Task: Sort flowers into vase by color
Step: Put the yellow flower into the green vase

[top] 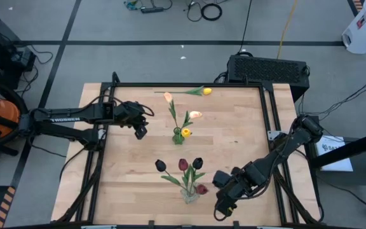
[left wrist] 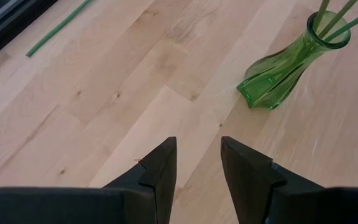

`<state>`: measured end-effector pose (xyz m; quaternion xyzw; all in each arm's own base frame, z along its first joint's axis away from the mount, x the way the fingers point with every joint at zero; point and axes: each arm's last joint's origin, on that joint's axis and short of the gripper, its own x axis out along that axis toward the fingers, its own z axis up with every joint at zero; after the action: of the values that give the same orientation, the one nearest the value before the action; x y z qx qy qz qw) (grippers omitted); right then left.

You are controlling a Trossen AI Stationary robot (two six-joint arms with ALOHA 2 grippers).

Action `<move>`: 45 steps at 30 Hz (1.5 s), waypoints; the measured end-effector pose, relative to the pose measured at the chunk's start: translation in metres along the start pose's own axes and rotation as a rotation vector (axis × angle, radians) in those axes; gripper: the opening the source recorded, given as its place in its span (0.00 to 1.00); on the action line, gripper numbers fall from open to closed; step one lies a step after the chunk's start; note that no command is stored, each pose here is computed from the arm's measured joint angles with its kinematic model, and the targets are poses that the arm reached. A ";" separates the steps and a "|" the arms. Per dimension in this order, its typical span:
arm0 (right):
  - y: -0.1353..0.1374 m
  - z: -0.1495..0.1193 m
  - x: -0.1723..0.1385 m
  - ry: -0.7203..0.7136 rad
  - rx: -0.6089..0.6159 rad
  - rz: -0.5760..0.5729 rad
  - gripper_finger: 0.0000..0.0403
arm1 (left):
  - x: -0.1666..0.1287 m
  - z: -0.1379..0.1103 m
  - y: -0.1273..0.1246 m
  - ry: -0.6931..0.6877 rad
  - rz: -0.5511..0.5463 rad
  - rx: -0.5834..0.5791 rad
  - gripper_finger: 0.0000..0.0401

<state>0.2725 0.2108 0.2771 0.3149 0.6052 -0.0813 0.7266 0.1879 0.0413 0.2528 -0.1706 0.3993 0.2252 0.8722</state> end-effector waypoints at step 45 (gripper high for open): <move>-0.160 -0.033 -0.056 -0.815 0.384 0.142 0.42 | 0.037 0.091 0.116 0.104 0.188 0.066 0.33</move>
<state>0.1507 0.0887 0.2693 0.4271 0.2206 -0.2595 0.8376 0.2044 0.1914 0.2675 -0.1150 0.4656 0.2835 0.8304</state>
